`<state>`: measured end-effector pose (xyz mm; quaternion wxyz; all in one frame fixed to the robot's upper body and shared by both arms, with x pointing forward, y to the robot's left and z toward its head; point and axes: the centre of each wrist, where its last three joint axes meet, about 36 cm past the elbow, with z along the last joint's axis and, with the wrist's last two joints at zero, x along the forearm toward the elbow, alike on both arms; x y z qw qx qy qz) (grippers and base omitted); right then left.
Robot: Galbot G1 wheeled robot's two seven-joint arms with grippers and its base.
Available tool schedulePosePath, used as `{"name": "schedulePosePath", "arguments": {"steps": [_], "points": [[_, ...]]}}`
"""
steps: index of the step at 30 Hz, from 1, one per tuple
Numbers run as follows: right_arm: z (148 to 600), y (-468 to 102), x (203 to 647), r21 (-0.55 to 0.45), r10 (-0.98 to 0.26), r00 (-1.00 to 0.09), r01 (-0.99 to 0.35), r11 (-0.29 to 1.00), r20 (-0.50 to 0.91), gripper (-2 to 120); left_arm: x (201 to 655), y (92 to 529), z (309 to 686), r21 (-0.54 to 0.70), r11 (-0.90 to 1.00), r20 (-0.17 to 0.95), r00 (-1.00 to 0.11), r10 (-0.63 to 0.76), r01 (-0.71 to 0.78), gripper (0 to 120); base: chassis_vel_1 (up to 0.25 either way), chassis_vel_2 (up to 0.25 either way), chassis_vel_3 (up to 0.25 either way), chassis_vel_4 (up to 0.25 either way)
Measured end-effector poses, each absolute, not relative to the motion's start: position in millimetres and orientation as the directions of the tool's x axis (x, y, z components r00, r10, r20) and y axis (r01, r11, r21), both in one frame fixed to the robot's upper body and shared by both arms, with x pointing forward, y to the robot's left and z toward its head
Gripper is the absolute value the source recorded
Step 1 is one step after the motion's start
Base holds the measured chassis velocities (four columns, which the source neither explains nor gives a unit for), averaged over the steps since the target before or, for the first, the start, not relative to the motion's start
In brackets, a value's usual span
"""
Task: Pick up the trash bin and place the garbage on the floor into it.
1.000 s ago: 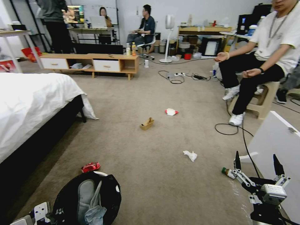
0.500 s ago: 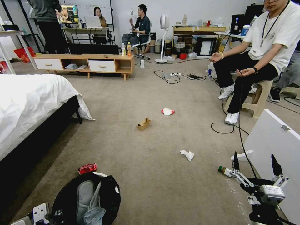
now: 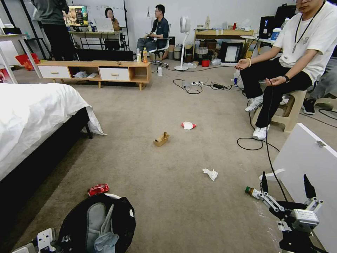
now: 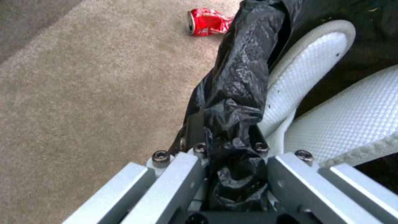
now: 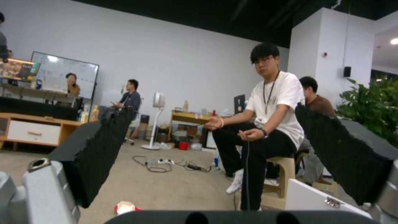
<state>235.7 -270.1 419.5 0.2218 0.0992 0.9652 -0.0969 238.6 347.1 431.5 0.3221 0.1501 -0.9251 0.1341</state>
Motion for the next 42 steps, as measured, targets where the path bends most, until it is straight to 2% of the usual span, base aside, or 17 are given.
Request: {"name": "schedulePosePath", "arguments": {"steps": [42], "points": [[412.2, -270.0, 239.4, -0.16, 0.103, -0.885, 0.194, 0.968, -0.454, 100, 238.9, 348.4, 436.5, -0.153, 0.918, 0.623, -0.756, -0.199, -0.367, 2, -0.005, -0.005, -0.005, -0.005]]}}
